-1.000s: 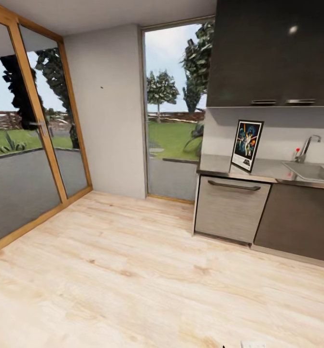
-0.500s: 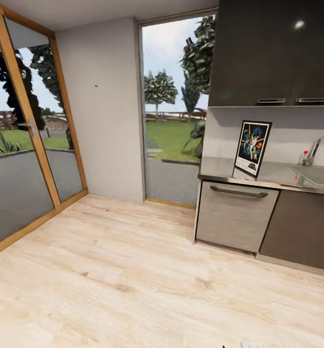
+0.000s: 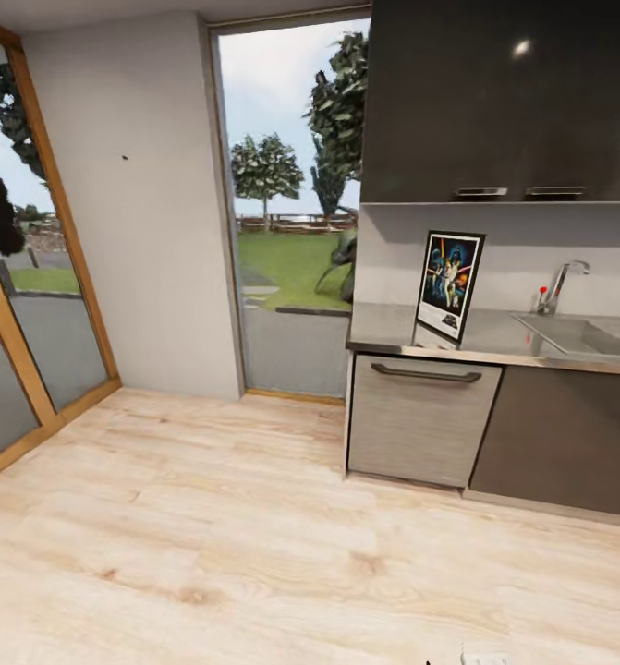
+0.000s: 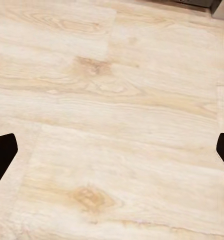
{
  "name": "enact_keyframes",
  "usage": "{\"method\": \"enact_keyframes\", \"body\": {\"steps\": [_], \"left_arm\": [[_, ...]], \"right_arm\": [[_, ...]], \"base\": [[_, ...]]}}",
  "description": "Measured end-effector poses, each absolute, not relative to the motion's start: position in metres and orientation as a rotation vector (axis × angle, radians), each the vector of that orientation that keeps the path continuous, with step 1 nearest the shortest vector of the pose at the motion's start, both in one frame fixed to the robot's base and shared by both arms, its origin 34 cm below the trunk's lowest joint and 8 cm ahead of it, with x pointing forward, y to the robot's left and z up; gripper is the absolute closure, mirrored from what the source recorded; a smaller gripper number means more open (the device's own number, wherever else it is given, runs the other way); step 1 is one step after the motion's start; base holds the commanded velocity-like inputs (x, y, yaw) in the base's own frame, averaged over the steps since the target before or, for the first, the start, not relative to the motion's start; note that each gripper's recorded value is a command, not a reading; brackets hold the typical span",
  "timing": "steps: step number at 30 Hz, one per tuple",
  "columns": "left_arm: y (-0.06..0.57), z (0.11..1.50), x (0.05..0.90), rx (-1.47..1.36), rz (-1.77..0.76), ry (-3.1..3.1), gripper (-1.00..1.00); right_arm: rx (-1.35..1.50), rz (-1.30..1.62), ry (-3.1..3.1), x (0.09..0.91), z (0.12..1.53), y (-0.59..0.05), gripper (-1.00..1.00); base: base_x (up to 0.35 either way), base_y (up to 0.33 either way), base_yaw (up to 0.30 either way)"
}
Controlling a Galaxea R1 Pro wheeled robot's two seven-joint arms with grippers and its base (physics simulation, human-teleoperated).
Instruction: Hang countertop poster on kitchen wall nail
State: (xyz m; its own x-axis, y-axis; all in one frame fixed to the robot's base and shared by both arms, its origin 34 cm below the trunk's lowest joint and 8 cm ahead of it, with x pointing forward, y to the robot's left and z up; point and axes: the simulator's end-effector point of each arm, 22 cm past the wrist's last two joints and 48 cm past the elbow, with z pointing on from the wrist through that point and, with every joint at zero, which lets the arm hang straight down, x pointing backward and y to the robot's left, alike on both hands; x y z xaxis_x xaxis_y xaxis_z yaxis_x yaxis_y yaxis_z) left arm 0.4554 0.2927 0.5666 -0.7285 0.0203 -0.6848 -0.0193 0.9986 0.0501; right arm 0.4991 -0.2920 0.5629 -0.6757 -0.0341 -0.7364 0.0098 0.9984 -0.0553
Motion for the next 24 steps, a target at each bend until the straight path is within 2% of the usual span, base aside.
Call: {"method": "enact_keyframes", "body": {"steps": [10, 24], "left_arm": [[0.2928, 0.5666, 0.4554, 0.001, 0.069, 2.386, -1.00], [0.2927, 0.5665, 0.4554, 0.002, 0.069, 2.386, -1.00]], "right_arm": [[-0.017, -0.069, 2.313, 0.4987, 0.5626, -0.2918, -1.00], [-0.017, -0.068, 2.312, 0.4988, 0.5626, -0.2916, -1.00]], "base": [[0.327, -0.132, -0.020], [0.262, -0.243, -0.001]]}}
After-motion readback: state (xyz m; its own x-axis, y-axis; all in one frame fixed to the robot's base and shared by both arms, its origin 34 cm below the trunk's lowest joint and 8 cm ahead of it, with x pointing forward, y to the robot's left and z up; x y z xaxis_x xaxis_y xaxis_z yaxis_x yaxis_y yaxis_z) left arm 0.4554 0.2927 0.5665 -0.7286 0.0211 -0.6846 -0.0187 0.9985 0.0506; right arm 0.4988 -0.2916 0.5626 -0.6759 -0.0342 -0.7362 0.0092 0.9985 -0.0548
